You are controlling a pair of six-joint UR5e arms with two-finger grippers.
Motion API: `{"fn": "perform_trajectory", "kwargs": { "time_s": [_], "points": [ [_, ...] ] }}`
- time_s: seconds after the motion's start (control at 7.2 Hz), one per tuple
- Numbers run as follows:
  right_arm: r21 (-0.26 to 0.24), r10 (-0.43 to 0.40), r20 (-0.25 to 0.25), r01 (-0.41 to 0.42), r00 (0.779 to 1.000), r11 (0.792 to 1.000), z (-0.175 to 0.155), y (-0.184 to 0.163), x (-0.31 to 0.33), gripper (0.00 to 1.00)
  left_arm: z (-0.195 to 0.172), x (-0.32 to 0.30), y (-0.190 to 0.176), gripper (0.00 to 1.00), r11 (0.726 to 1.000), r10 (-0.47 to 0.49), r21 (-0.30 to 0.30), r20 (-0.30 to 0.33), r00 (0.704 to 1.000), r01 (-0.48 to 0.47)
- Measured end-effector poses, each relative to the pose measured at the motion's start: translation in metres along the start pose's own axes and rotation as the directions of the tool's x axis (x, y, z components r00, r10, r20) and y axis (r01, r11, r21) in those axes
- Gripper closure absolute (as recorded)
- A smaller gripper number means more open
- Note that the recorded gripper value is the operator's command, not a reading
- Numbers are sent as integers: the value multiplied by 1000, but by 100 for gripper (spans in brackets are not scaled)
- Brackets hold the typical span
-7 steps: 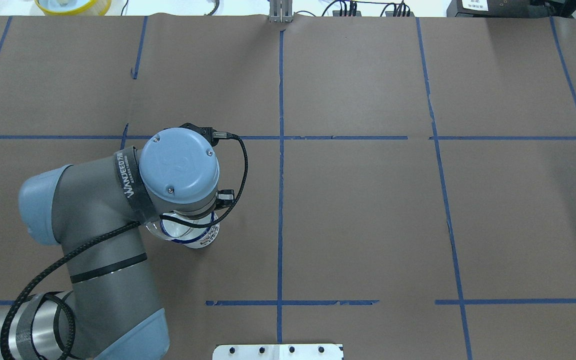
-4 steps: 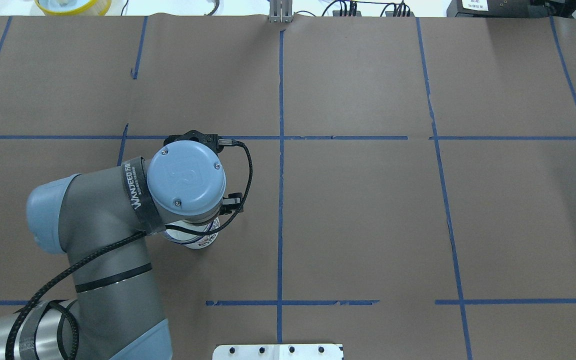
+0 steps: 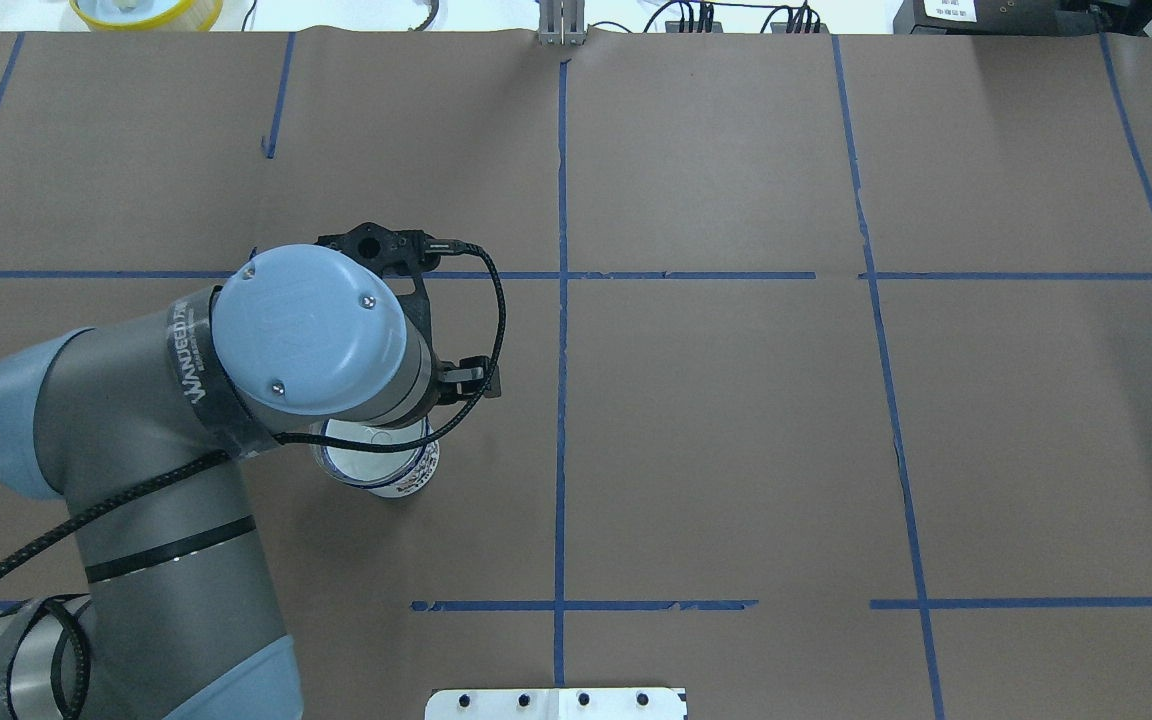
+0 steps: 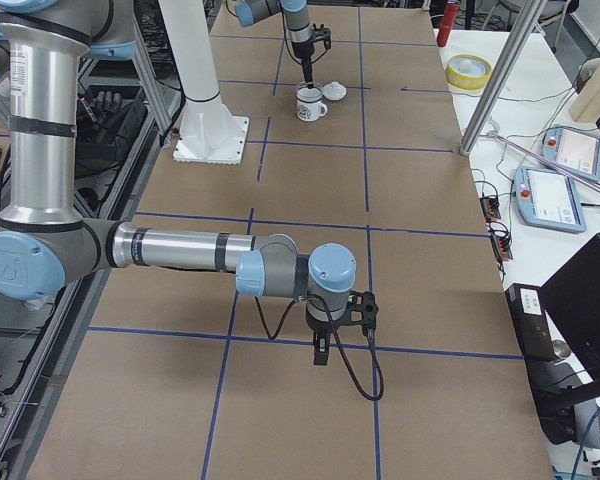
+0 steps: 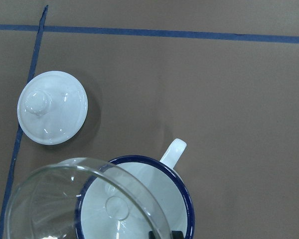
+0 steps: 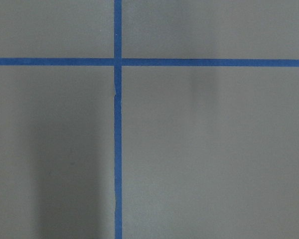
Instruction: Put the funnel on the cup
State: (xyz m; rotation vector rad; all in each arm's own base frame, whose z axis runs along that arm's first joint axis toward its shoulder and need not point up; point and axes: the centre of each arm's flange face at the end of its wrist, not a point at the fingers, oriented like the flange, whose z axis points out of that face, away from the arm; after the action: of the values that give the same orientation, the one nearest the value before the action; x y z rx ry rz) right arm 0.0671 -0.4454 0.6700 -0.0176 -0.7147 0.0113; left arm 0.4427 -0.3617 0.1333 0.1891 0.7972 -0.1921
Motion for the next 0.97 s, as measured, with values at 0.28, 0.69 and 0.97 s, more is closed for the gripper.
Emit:
{"fn": "perform_trajectory", "kwargs": {
  "time_s": [0.28, 0.69, 0.97],
  "points": [
    [0, 0, 0, 0, 1000, 1000, 0, 0, 0, 0, -11, -33, -49, 0, 1000, -5, 4, -86, 996, 6],
    [0, 0, 0, 0, 1000, 1000, 0, 0, 0, 0, -18, -123, -156, 0, 986, 158, -31, -110, 981, -162],
    [0, 0, 0, 0, 1000, 1000, 0, 0, 0, 0, -15, -245, -251, 0, 956, 286, -56, -56, 957, -289]
  ]
}}
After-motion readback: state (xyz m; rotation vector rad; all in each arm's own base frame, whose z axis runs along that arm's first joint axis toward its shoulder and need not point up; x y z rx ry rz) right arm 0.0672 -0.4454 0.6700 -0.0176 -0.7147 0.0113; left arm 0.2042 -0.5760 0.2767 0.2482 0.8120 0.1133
